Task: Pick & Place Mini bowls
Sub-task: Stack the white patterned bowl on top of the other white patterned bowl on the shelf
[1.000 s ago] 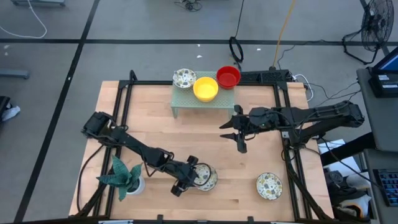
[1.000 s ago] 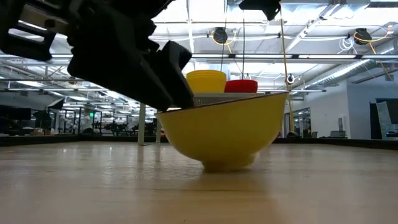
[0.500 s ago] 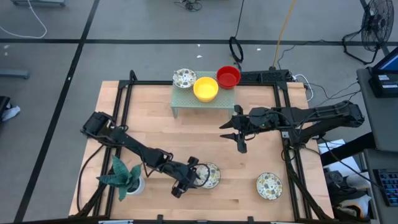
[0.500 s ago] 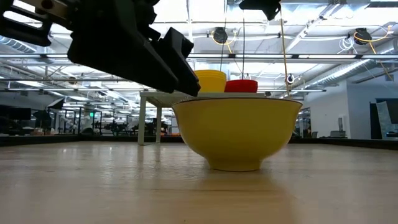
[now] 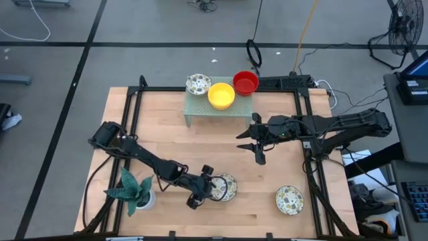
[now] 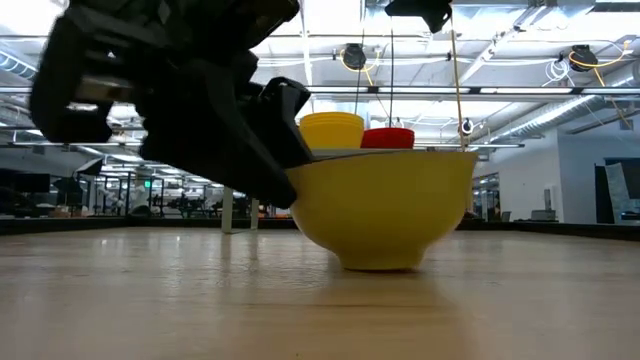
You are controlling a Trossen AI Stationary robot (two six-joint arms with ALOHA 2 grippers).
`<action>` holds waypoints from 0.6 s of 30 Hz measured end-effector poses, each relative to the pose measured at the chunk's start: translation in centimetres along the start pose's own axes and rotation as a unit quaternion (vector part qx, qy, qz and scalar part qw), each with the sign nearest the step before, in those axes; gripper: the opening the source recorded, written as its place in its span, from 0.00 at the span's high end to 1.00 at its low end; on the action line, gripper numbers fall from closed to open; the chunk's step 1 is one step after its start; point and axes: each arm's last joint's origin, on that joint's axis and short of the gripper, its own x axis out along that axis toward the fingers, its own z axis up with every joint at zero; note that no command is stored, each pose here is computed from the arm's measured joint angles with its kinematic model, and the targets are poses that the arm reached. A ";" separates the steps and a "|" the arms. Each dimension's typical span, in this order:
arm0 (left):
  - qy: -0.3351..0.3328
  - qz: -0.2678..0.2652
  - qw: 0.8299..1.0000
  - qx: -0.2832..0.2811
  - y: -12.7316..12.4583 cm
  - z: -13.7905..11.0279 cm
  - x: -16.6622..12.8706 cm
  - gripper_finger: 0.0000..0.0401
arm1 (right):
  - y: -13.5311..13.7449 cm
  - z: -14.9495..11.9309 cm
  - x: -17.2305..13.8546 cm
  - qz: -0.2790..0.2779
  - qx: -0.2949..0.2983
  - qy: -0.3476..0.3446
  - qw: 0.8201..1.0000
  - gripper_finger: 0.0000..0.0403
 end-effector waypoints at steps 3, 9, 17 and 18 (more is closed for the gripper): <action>0.007 0.025 1.000 0.015 0.1 -0.2 0.3 0.53 | 0.0 0.0 0.0 0.000 0.000 0.000 1.000 0.64; 0.039 0.125 0.990 0.048 1.0 -0.6 0.3 0.53 | 0.0 0.0 0.0 0.000 0.000 0.002 1.000 0.64; 0.051 0.129 0.988 0.061 1.5 0.3 0.2 0.73 | 0.0 -0.1 0.0 0.000 0.000 0.003 1.000 0.64; 0.055 0.129 0.988 0.058 1.6 0.4 0.2 0.78 | 0.0 -0.1 0.0 0.000 0.000 0.003 1.000 0.64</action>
